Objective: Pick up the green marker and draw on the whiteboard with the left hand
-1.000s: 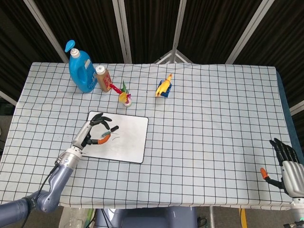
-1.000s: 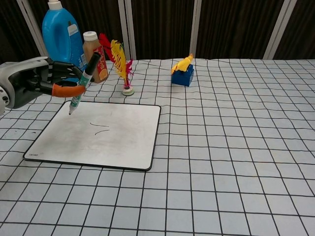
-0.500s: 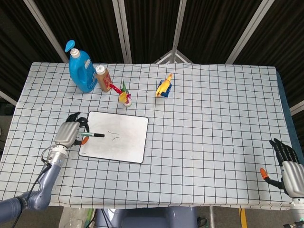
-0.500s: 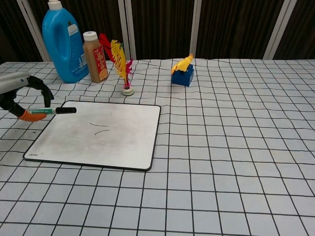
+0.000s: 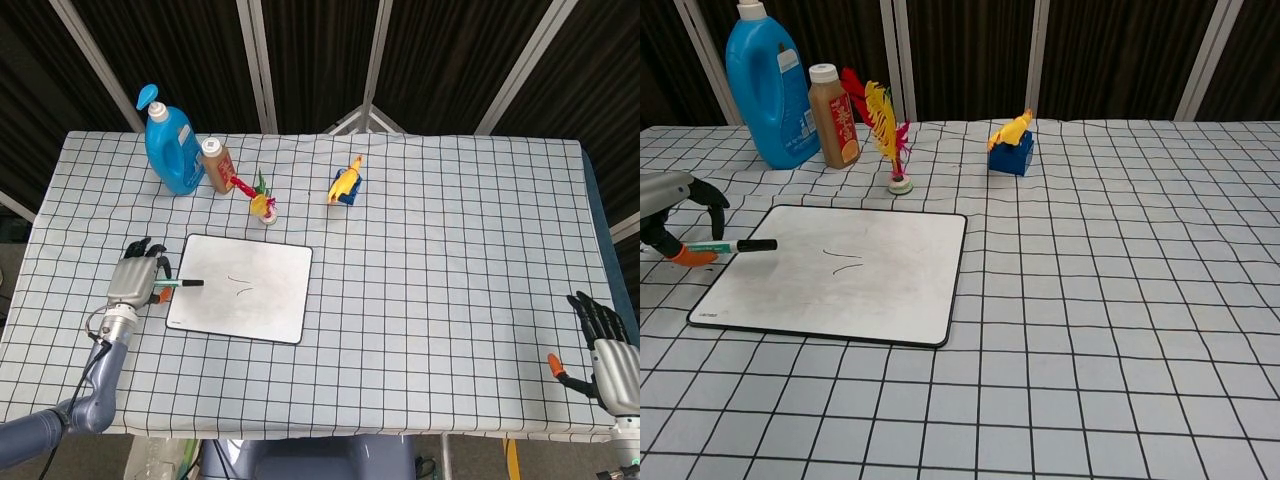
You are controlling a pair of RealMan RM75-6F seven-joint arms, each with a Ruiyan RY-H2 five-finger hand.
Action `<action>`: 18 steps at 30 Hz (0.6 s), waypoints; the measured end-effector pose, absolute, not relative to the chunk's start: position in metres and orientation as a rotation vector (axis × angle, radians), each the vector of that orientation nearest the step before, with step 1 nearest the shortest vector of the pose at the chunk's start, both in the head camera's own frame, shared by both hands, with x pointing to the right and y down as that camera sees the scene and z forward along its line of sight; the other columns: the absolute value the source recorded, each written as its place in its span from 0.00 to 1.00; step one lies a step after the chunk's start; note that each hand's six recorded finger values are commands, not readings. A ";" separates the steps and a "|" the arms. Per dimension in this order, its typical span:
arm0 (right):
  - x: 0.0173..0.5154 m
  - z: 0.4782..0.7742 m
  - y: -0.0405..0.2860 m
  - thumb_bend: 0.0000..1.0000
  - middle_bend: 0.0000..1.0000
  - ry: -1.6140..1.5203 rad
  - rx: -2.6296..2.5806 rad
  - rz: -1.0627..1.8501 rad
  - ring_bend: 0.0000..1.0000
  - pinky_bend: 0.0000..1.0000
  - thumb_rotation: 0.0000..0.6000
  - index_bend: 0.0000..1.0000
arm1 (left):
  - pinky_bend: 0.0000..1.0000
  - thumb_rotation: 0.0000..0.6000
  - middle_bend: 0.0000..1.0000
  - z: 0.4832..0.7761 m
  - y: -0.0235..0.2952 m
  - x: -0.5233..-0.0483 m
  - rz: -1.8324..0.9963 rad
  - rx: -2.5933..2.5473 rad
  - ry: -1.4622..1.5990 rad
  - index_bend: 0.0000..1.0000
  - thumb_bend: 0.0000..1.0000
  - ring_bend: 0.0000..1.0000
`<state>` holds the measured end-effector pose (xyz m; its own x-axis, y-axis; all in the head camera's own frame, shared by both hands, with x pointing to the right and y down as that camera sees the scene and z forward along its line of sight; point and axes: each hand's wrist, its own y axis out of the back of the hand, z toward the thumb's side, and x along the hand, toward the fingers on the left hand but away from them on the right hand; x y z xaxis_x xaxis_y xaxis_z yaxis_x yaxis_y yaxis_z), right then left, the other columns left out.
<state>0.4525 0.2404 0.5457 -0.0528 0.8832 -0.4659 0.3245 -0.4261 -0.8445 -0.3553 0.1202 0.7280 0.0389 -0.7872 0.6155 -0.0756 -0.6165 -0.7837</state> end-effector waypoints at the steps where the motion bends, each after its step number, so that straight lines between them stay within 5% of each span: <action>1: 0.452 0.546 0.241 0.35 0.00 -1.282 -1.739 1.497 0.00 0.00 1.00 0.00 | 0.00 1.00 0.00 0.728 0.121 -0.355 -1.629 -1.759 0.873 0.50 0.30 0.00; 18: 0.452 0.545 0.241 0.35 0.00 -1.279 -1.742 1.496 0.00 0.00 1.00 0.00 | 0.00 1.00 0.00 0.702 0.127 -0.369 -1.625 -1.814 0.961 0.38 0.26 0.00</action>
<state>0.4517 0.2411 0.5446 -0.0493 0.8829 -0.4670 0.3237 -0.4282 -0.8437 -0.3685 0.1274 0.7022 0.0301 -0.7849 0.6189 -0.1642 -0.6146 -0.7716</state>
